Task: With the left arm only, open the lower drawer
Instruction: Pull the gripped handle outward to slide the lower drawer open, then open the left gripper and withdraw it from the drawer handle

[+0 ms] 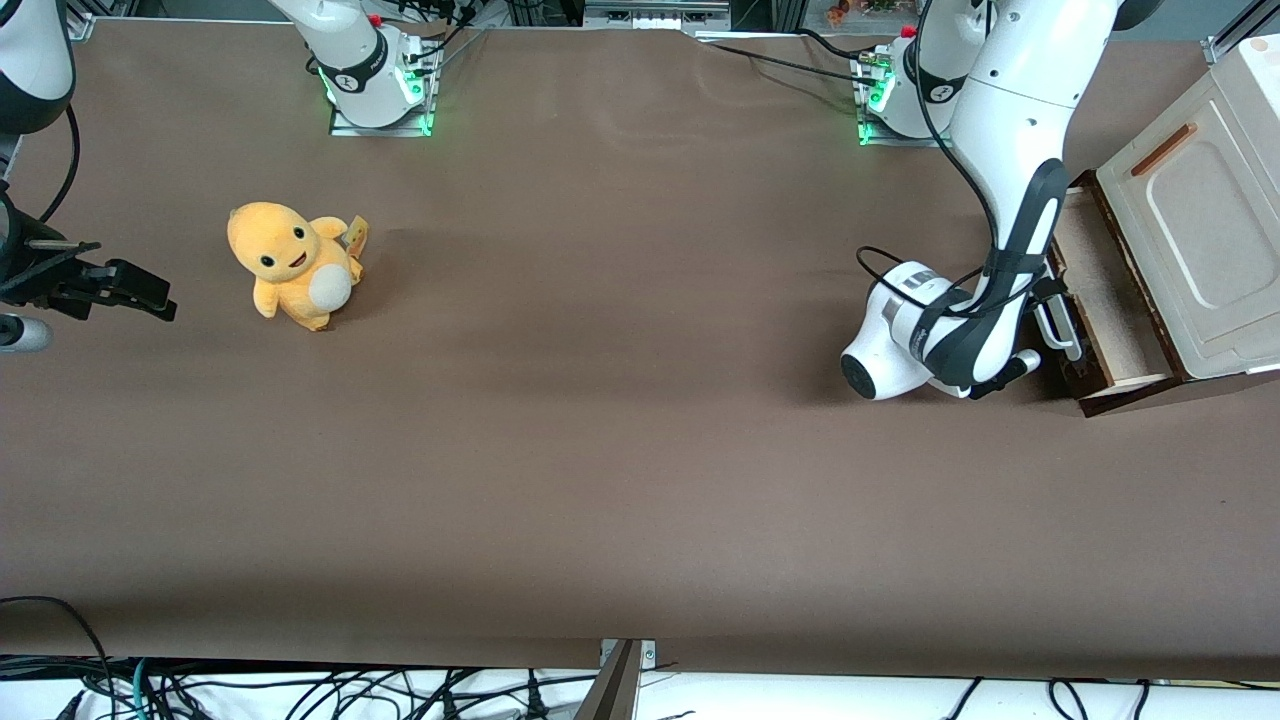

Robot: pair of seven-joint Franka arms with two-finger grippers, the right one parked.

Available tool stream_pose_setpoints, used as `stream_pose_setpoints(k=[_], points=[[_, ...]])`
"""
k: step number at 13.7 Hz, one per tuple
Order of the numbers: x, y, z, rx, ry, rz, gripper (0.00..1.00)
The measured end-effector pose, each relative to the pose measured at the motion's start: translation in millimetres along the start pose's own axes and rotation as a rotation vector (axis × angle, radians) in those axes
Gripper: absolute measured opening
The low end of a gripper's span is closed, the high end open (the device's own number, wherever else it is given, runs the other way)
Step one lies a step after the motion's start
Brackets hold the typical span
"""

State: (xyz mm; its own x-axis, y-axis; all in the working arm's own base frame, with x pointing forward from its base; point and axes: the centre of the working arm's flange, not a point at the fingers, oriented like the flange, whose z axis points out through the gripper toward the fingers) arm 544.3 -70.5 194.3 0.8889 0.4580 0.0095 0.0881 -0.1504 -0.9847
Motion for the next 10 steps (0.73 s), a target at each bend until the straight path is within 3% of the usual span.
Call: stream_pose_setpoints(k=[2,3,10], points=[[-0.1,-0.1,0.1,0.001,-0.001,-0.004,0.94],[-0.1,0.0,0.1,0.001,-0.001,-0.005,0.97],[0.1,-1.1,-3.5,-0.01,-0.005,-0.007,0.97]])
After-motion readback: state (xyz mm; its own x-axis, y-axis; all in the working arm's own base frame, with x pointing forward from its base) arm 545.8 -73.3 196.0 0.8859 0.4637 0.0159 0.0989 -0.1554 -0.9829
